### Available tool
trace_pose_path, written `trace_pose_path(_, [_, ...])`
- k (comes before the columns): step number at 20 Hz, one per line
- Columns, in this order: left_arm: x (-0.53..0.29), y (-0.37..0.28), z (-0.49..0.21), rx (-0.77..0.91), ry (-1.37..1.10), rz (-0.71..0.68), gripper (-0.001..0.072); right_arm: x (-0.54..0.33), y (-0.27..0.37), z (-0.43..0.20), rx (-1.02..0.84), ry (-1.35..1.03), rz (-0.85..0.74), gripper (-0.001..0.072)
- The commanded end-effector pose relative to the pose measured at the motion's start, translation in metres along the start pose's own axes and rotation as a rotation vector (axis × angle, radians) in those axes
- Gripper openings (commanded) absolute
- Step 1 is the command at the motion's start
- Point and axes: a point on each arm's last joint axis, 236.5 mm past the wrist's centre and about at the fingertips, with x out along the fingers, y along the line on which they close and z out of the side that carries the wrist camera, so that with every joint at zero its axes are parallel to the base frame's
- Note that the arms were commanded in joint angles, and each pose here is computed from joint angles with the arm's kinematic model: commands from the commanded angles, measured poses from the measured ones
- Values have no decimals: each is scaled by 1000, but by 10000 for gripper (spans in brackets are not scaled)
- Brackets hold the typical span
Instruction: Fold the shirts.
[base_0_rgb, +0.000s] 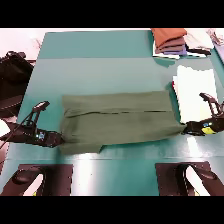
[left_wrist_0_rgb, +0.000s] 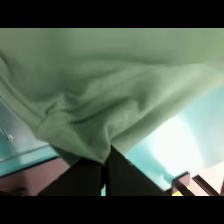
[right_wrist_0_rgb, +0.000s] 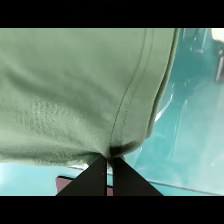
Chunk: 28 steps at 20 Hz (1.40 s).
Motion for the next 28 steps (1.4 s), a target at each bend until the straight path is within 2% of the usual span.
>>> trace_pose_path(1, [-10, 5, 42, 54, -106, 48, 24, -9, -1, 30, -21, -28, -15, 18])
trace_pose_path(8, [21, 36, 181, 78, -209, 148, 25, 24, 30, 134, -125, -15, -5, 18])
trace_pose_path(14, [38, 47, 239, 45, -275, 160, 29, 34, 46, 206, -131, -67, 34, 28])
trace_pose_path(15, [35, 46, 246, 40, -300, 159, 233, 31, 50, 218, -113, -87, 72, 220])
trace_pose_path(16, [30, 44, 251, 23, -318, 154, 591, 28, 55, 227, -92, -105, 117, 398])
trace_pose_path(17, [25, 41, 254, 11, -328, 149, 671, 24, 58, 235, -76, -121, 163, 418])
trace_pose_path(18, [20, 37, 257, 15, -333, 146, 672, 20, 58, 239, -80, -136, 200, 418])
trace_pose_path(20, [13, 32, 257, 22, -322, 139, 665, 20, 41, 231, -53, -111, 216, 418])
trace_pose_path(21, [13, 30, 255, 21, -311, 135, 485, 24, 32, 220, -37, -75, 224, 458])
trace_pose_path(22, [15, 31, 251, 20, -294, 134, 225, 31, 20, 207, -5, -32, 232, 487])
trace_pose_path(23, [16, 29, 249, 17, -285, 128, 21, 40, 9, 196, 33, -4, 239, 489])
trace_pose_path(28, [23, 0, 245, 28, -272, 41, 26, 77, -22, 168, 166, 31, 263, 487])
